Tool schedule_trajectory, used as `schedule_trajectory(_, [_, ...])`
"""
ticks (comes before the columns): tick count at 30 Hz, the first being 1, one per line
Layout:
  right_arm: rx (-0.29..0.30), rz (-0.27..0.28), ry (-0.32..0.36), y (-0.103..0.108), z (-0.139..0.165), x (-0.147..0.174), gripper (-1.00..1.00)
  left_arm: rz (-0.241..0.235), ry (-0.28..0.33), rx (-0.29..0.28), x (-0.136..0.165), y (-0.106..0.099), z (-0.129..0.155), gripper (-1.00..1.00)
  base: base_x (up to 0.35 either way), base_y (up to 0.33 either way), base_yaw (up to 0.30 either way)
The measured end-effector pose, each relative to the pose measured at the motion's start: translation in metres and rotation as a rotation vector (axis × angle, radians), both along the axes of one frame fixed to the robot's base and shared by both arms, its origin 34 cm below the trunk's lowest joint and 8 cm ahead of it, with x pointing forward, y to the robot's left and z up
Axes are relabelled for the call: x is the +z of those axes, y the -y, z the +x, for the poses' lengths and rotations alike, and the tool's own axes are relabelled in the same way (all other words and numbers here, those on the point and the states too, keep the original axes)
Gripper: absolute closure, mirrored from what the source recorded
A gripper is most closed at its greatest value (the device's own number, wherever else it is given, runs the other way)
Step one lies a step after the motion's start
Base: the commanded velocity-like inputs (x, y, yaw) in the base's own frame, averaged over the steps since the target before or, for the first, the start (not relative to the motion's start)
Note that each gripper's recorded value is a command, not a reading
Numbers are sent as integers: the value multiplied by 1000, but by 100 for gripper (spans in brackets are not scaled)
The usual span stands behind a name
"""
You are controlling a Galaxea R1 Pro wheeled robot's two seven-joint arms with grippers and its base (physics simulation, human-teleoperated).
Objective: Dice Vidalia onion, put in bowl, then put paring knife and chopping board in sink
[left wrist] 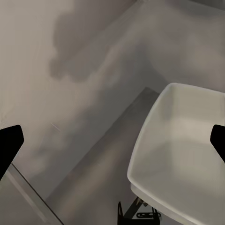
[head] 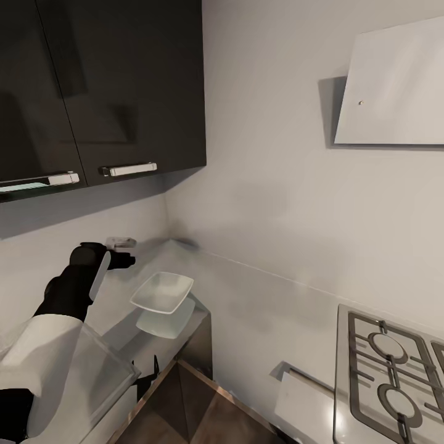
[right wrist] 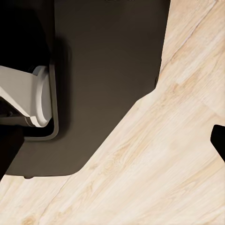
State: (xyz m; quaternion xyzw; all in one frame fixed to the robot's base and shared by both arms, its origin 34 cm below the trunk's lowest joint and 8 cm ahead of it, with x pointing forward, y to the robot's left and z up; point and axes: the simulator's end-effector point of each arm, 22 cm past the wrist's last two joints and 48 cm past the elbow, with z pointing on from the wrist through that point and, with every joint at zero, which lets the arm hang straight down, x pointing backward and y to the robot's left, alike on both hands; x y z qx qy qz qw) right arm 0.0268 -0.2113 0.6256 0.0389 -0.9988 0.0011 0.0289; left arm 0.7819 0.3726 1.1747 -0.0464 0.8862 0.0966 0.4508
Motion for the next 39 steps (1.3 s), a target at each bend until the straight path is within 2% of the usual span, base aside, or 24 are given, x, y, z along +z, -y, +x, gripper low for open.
schedule_trajectory(2, [1,0,1,0,1,0,-100,0,1,0,0,0,0,-100,0,0,0])
schedule_trajectory(5, [4,20,21,-14,9,0,-100,-9,-8,-33,-3,16,0,-100,0,0,0])
schedule_trajectory(8, [3,20,21,-14,9,0,-100,1,-10,-43,-3,19,1,-100,0,0,0])
schedule_trajectory(18, [-1,27,30,-21,14,0,-100,-33,-12,-101,-8,43,4,-100,0,0,0])
schedule_trajectory(32, [-3,24,15,-19,8,1,-100,-76,-27,-161,-18,58,6,-100,0,0,0])
schedule_trajectory(39, [-3,26,4,-20,4,2,-100,-76,-40,-158,-26,56,8,-100,0,0,0])
